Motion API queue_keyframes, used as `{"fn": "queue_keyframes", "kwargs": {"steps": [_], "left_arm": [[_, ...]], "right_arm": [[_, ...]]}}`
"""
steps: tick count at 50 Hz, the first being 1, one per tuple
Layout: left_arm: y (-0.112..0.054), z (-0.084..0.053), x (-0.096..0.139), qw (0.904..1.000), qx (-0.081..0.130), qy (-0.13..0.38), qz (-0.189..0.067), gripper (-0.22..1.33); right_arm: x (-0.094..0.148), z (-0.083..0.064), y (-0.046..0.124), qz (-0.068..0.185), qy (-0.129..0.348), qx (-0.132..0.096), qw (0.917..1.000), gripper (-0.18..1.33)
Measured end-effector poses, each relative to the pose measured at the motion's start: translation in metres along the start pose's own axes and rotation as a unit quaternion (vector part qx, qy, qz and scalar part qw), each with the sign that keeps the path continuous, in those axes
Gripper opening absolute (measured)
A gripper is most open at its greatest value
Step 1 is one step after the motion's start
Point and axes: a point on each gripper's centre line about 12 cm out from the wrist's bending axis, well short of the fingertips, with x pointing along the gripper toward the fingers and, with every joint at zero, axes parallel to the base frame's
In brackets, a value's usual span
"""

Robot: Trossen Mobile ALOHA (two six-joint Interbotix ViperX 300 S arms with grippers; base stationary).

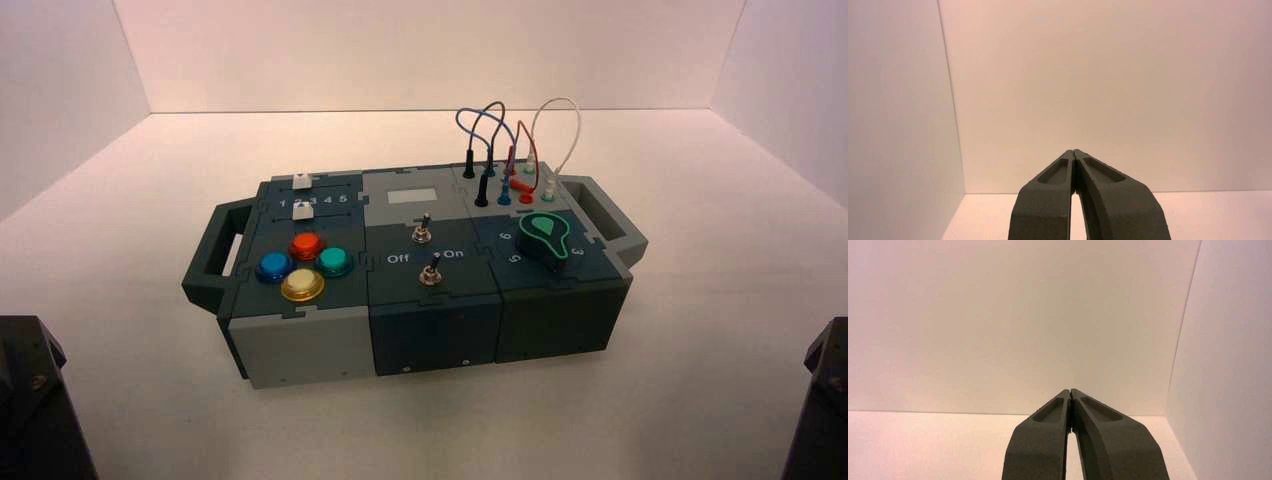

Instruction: Flip the top switch off with the left gripper.

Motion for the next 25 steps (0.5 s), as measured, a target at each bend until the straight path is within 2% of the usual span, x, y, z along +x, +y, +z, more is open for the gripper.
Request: {"fn": "queue_keyframes", "kwargs": {"steps": [25], "left_arm": [[0.0000,0.0007,-0.0024,1.0000,0.000,-0.004,0.000,-0.16]], "right_arm": [[-0.0026,0.0034,0.0002,0.000,-0.008,0.003,1.0000,-0.15]]}}
